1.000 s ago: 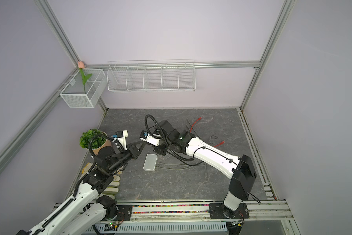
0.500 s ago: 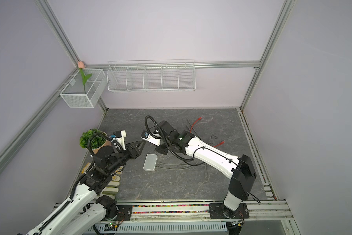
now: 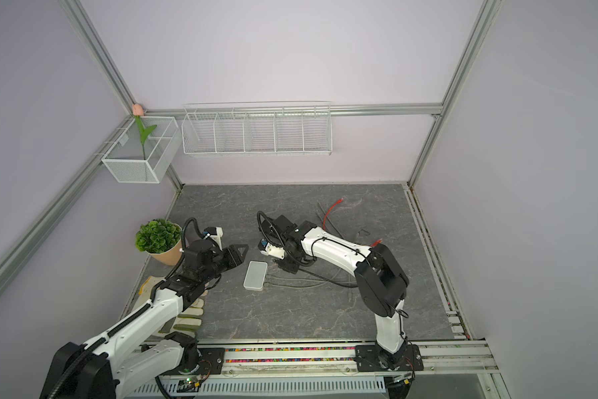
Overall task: Insert the plug into the switch port
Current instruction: 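Carry black plug with right gripper to white switch while left gripper holds switch, then push black plug into white switch port beside the grey plugs with right gripper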
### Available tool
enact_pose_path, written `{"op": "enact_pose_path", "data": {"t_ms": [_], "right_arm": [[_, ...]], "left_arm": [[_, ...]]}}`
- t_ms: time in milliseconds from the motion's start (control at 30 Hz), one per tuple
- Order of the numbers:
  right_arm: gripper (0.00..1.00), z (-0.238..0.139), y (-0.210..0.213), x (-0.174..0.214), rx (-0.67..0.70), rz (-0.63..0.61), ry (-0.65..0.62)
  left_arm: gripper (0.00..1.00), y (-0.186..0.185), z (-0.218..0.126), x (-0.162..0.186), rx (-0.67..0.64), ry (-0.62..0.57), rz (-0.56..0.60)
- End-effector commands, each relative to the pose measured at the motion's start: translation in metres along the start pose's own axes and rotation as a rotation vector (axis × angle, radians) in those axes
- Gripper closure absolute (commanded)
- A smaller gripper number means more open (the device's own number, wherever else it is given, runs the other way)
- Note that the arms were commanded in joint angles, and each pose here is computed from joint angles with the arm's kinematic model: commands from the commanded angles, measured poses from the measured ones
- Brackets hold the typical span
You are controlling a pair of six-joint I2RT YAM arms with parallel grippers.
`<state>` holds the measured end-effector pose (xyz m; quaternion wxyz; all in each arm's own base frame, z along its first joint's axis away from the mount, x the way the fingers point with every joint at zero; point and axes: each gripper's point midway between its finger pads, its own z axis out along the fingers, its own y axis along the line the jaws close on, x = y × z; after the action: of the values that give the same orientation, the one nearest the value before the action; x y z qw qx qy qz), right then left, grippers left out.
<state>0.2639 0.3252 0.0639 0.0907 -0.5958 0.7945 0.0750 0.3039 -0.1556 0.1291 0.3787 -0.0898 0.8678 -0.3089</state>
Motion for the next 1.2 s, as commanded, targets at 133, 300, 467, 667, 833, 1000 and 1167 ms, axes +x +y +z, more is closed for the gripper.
{"op": "enact_pose_path", "data": {"t_ms": [133,300,467,667,833,1000,1167], "right_arm": [[0.93,0.015,0.023,0.008,-0.145,0.002,0.058],[0.93,0.021,0.025,0.002,-0.177,-0.002,0.047],[0.93,0.023,0.022,-0.005,-0.179,-0.008,0.045],[0.93,0.026,0.016,-0.01,-0.18,-0.007,0.051],[0.93,0.031,0.011,-0.014,-0.182,-0.007,0.054],[0.93,0.035,0.008,-0.006,-0.182,0.004,0.103],[0.93,0.036,0.007,-0.006,-0.184,0.01,0.103]], "left_arm": [[0.52,0.017,0.021,0.011,-0.042,0.035,-0.014],[0.55,0.028,0.037,0.027,-0.062,0.106,-0.009],[0.57,0.033,0.047,0.038,-0.058,0.146,-0.01],[0.58,0.036,0.048,0.043,-0.059,0.154,-0.012],[0.59,0.038,0.05,0.048,-0.059,0.169,-0.012],[0.6,0.04,0.051,0.05,-0.058,0.175,-0.014],[0.6,0.041,0.053,0.051,-0.062,0.178,-0.009]]}}
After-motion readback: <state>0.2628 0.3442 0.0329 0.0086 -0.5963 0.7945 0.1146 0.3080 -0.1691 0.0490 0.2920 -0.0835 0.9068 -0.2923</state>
